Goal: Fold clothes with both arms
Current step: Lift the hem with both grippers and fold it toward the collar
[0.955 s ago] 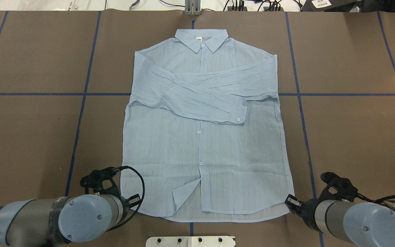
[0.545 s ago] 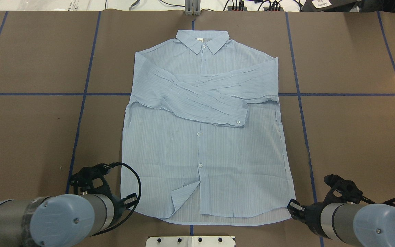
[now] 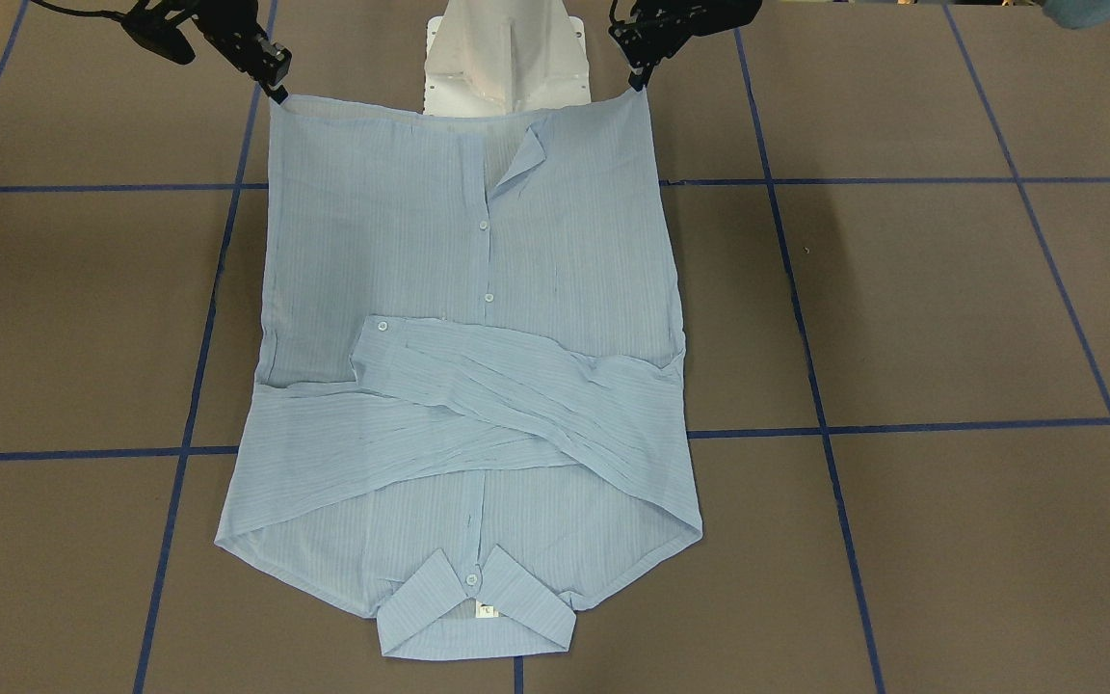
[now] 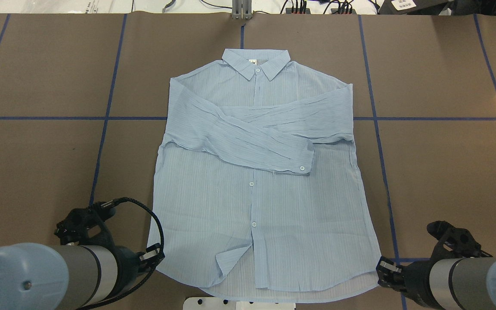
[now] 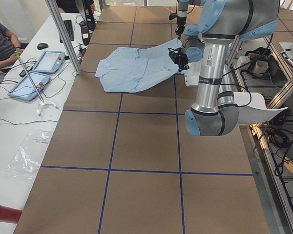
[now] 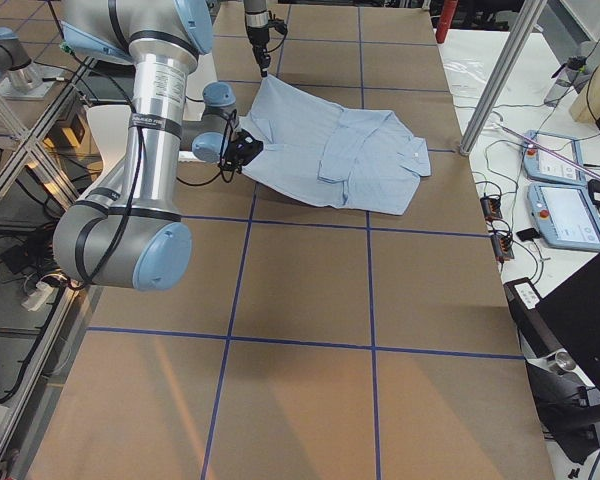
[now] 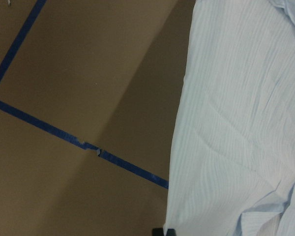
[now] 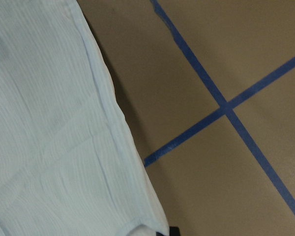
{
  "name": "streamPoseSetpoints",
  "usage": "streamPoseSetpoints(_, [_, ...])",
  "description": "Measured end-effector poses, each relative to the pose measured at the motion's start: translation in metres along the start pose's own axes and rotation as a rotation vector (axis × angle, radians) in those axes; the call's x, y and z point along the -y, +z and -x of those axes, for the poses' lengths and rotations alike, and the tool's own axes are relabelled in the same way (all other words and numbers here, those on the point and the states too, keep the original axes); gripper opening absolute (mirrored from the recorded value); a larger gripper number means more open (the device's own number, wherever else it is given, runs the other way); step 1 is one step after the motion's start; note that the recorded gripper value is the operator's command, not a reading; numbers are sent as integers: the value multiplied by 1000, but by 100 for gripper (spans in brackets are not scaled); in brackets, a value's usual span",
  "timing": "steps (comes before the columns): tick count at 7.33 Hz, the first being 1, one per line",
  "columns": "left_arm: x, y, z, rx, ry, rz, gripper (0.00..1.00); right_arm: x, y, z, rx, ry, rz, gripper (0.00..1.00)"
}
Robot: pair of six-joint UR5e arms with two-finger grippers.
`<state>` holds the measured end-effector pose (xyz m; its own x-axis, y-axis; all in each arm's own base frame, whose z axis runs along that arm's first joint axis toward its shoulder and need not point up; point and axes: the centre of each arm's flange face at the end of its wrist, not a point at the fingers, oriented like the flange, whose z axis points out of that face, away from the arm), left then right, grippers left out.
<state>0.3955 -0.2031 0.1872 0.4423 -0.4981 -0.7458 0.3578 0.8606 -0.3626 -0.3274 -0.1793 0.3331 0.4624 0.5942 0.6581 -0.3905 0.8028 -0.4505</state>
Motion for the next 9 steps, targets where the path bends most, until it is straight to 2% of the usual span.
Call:
streamPoseSetpoints(2, [38, -25, -29, -81, 6, -65, 0, 31, -22, 23, 75, 67, -36, 0])
streamPoseSetpoints(4, [85, -32, -54, -101, 59, -156, 0, 92, -38, 57, 127, 173, -21, 0])
streamPoseSetpoints(6, [139, -14, -87, -76, 92, -225, 0, 160, -34, 90, 152, 218, -45, 0])
streamPoseSetpoints(8, [193, 25, -116, -100, 80, -275, 0, 219, -19, 134, 167, 242, -110, 0])
streamPoseSetpoints(9, [219, 47, -128, -114, 73, -296, 0, 246, -8, 163, 149, 240, -144, 0])
